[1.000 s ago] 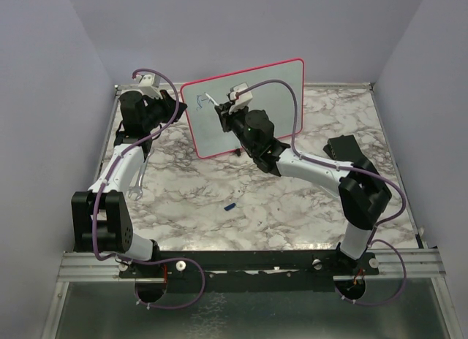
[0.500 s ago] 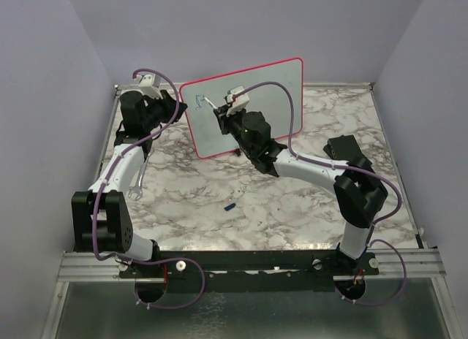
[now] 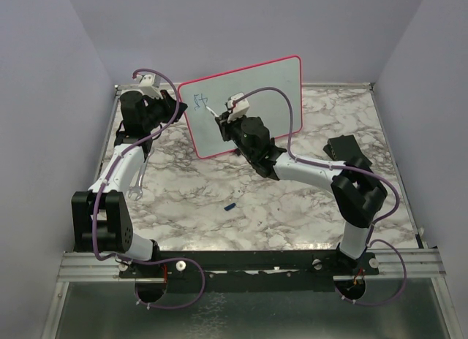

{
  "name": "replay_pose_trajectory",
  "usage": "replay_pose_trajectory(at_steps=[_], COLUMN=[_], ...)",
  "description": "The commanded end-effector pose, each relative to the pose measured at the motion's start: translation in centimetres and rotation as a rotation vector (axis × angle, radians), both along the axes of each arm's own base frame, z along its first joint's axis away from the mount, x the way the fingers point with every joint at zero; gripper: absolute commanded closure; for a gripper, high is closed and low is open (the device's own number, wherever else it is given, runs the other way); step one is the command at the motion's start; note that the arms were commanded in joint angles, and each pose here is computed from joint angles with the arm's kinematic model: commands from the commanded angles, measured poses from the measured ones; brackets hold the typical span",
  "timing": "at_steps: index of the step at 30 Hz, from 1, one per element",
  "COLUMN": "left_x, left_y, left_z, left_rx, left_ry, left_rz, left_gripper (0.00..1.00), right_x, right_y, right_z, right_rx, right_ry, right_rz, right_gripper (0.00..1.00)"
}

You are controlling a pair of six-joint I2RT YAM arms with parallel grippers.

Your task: Write a sentence on the whiteboard

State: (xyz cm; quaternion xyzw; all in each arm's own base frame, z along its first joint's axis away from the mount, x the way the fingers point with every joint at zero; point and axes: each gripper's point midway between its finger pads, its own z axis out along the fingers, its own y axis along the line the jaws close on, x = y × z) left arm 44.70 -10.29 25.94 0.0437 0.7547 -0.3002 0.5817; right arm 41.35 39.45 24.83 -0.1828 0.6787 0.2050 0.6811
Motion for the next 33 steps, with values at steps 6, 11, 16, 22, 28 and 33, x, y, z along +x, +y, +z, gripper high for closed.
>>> replay_pose_trajectory(at_steps=[6, 11, 16, 22, 28, 33], left_x=[-0.4, -0.3, -0.3, -0.3, -0.3, -0.2], left_y=[-0.3, -0.3, -0.2, -0.2, -0.2, -0.4], left_z=[0.1, 0.0, -0.1, -0.1, -0.2, -0.3], left_rx=[0.003, 0.002, 0.004, 0.003, 0.004, 0.003], left_ry=[-0.011, -0.008, -0.007, -0.006, -0.005, -0.003], left_rz=[-0.02, -0.018, -0.017, -0.017, -0.019, -0.022], left_gripper=[0.85, 0.85, 0.85, 0.85, 0.85, 0.85], right_x=[-0.3, -0.2, -0.4, -1.1, -0.9, -0.6], right_y=[-1.1, -1.7, -2.1, -2.6, -3.2, -3.1], right_z=[-1.2, -0.2, 0.8, 1.9, 2.7, 3.2], right_rx=[-0.006, 0.009, 0.024, 0.049, 0.057, 0.054], right_ry=[0.037, 0.015, -0.005, -0.029, -0.042, -0.056], right_rz=[-0.026, -0.057, -0.061, -0.046, -0.08, -0.088], right_gripper=[0.99, 0.99, 0.99, 0.99, 0.99, 0.99])
